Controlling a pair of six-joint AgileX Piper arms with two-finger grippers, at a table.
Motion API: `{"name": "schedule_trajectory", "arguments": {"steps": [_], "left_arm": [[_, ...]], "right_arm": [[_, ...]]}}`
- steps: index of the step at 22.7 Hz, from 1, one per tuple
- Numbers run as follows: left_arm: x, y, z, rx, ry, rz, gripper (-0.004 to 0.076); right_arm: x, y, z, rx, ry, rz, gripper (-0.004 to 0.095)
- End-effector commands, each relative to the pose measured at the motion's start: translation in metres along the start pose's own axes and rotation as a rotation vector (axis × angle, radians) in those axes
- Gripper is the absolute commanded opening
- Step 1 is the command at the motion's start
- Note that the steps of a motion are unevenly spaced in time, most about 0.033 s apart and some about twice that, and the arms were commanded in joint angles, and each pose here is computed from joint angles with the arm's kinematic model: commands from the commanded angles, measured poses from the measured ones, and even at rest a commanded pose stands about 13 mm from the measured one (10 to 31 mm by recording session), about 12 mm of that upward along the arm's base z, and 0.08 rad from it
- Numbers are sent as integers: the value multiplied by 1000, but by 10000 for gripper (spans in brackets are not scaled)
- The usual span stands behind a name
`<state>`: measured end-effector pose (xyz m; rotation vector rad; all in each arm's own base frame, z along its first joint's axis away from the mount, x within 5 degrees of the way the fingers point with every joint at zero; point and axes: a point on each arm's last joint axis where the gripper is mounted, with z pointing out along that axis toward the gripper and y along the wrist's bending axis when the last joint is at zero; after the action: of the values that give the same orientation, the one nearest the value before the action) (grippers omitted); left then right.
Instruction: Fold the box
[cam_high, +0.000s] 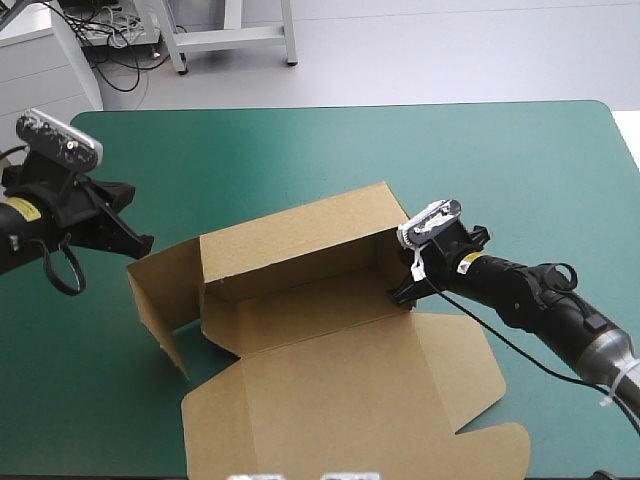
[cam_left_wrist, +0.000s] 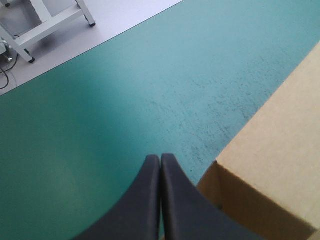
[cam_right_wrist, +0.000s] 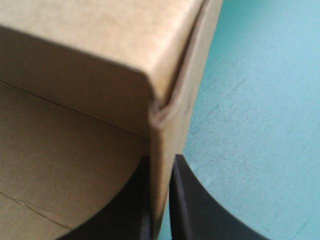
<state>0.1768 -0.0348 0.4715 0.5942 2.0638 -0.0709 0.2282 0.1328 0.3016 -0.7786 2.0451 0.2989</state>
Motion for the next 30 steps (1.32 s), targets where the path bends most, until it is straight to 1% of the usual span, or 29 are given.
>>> {"name": "schedule_trajectory", "arguments": {"steps": [1, 6, 9, 10, 11, 12, 14, 17, 21, 24, 30], "left_arm": [[10, -4, -4, -44, -119, -24, -26], [29, -6, 7, -71, -116, -31, -26], [29, -3, 5, -106, -127, -9, -26], [27, -3, 3, -122, -154, -6, -26], [26, -2, 2, -128, -166, -5, -26], [25, -2, 0, -134, -179, -4, -26], [24, -2, -1, -140, -192, -4, -26], [24, -2, -1, -140, -192, -4, -26], [25, -2, 0, -136, -187, -7, -26], [25, -3, 0, -132, -184, -9, -26], [24, -3, 0, -123, -193, -18, -26]], "right_arm": [[-20, -10, -17, 39, -54, -13, -19], [-31, -20, -30, 34, 3, 83, -19], [-48, -26, -44, 54, 14, 122, -19], [-55, -30, -52, 70, 30, 164, -19], [-57, -31, -54, 81, 55, 177, -19], [-59, -33, -57, 94, 127, 210, -19], [-60, -35, -56, 99, 211, 217, -19], [-56, -37, -39, 85, 316, 251, -19], [-45, -47, -4, 84, 409, 293, -20], [-38, -59, 24, 89, 439, 342, -19], [-43, -73, 55, 83, 476, 324, -22]]}}
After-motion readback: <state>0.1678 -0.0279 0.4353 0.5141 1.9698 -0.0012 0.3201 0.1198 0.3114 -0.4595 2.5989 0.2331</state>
